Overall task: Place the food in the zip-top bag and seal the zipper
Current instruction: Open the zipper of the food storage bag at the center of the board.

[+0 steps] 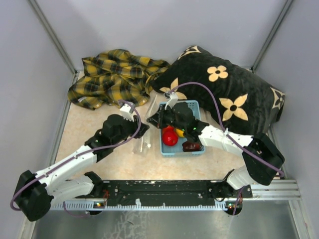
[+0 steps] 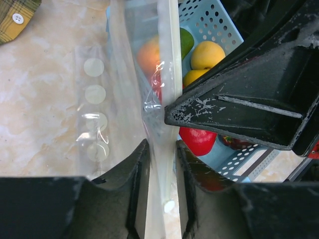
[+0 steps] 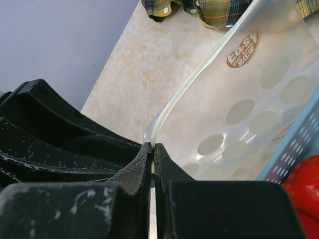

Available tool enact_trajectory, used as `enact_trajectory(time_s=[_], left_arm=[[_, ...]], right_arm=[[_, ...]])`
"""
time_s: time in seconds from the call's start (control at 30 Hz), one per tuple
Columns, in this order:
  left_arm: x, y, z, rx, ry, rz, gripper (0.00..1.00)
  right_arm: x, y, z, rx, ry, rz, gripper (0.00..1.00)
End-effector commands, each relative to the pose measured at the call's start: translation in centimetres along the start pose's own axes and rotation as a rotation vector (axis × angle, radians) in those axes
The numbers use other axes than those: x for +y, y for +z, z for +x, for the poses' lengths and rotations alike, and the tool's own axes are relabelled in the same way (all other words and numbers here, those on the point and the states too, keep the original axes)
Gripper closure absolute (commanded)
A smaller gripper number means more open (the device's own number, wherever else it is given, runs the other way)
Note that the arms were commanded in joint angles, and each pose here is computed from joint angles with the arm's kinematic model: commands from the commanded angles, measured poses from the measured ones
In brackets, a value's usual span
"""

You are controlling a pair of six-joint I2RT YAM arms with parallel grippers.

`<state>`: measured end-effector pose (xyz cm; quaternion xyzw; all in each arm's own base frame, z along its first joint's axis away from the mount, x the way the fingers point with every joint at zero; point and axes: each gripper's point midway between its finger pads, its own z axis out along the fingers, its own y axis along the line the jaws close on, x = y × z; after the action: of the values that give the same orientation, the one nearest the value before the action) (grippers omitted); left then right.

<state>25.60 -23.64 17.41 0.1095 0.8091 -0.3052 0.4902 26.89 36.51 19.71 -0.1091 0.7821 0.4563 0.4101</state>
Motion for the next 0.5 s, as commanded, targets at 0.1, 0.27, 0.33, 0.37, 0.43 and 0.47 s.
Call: enact_trajectory(time_s=[0.1,0.27,0.33,0.37,0.43,0.47], left_arm=[[-0.2,0.0,-0.6,-0.023,0.009,0.004,0.79],[-0.2,0.1,-0.4,-0.023,0.004,0.009,1.0],[-0.2,0.0,-0.2,-0.027,-0.007,0.014,1.0],[-0.2,0.0,-0.2,-0.035,-0.015,0.012,1.0],[0.0,-0.2,-0.2,-0.05,-0.029,0.009,1.0],[0.0,-0.3,-0.2,-0.058,-0.032,0.009,1.0]], right_arm=[[2.4,-0.1,-2.8,-0.079,-0.028,-0.059,1.0],[2.5,-0.3,-2.7,-0.082,-0.033,-0.063,1.0],[2.7,-0.5,-2.9,-0.089,-0.041,-0.082,1.0],[2.9,-0.6,-2.9,-0.092,-0.05,-0.093,0.98],[3.1,-0.9,-3.0,-0.1,-0.066,-0.106,0.91],[3.3,-1.1,-3.0,-0.102,-0.077,-0.117,0.85]])
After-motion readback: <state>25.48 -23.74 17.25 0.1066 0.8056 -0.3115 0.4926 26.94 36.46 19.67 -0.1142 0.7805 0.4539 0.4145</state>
